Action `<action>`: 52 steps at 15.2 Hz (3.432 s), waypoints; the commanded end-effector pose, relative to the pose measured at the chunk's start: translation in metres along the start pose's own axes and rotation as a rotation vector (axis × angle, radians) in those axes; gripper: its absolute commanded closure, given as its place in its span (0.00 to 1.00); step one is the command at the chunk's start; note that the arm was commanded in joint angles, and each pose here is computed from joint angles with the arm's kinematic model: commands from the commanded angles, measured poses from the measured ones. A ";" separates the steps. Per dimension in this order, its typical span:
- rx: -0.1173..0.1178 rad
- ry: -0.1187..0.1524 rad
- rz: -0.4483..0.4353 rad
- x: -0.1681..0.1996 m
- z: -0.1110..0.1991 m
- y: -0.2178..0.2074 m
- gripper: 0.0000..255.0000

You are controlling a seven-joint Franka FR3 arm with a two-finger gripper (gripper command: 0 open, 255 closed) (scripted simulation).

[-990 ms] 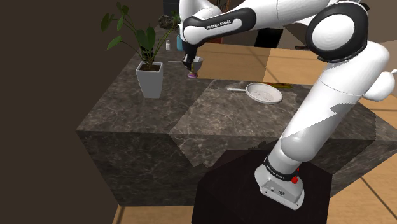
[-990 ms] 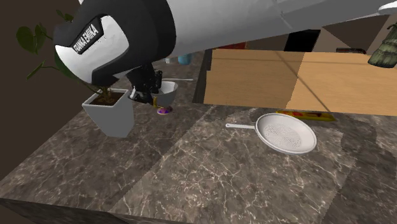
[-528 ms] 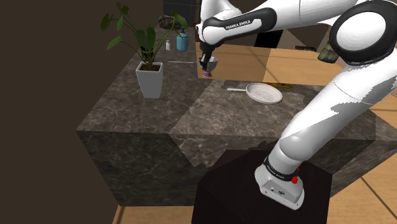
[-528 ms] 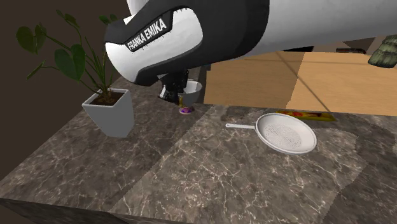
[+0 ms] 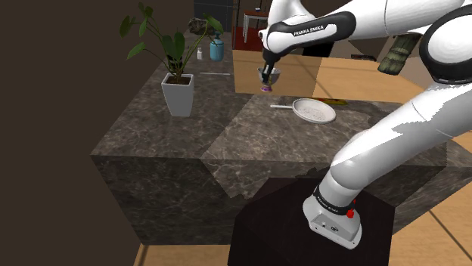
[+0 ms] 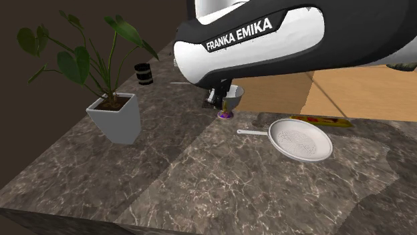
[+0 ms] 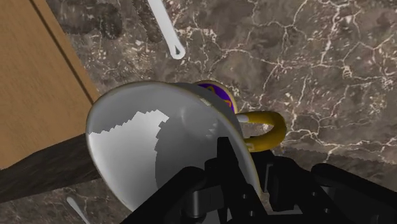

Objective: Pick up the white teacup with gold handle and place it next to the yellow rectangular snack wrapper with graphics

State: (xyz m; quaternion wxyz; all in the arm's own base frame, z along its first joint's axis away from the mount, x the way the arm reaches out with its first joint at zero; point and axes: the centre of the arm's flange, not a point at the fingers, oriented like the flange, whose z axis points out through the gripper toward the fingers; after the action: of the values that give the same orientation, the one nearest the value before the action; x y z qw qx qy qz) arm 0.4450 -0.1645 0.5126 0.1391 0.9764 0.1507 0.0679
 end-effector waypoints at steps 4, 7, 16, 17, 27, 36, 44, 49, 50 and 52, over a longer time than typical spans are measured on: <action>0.000 0.001 -0.002 -0.057 0.005 0.031 1.00; 0.000 0.001 -0.002 -0.091 0.008 0.050 1.00; 0.000 0.001 -0.002 -0.194 0.016 0.109 1.00; 0.000 0.001 -0.002 -0.206 0.016 0.116 1.00; 0.000 0.001 -0.002 -0.320 0.025 0.181 1.00; 0.000 0.001 -0.002 -0.423 0.033 0.239 1.00; 0.000 0.001 -0.002 -0.486 0.053 0.270 1.00; 0.000 0.001 -0.002 -0.488 0.078 0.262 1.00; 0.000 0.001 -0.002 -0.489 0.083 0.260 1.00; 0.000 0.001 -0.002 -0.490 0.093 0.257 1.00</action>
State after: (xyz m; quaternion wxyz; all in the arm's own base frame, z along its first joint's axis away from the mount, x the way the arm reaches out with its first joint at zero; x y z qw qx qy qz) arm 0.0695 -0.5762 0.4603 0.1387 0.9763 0.1520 0.0675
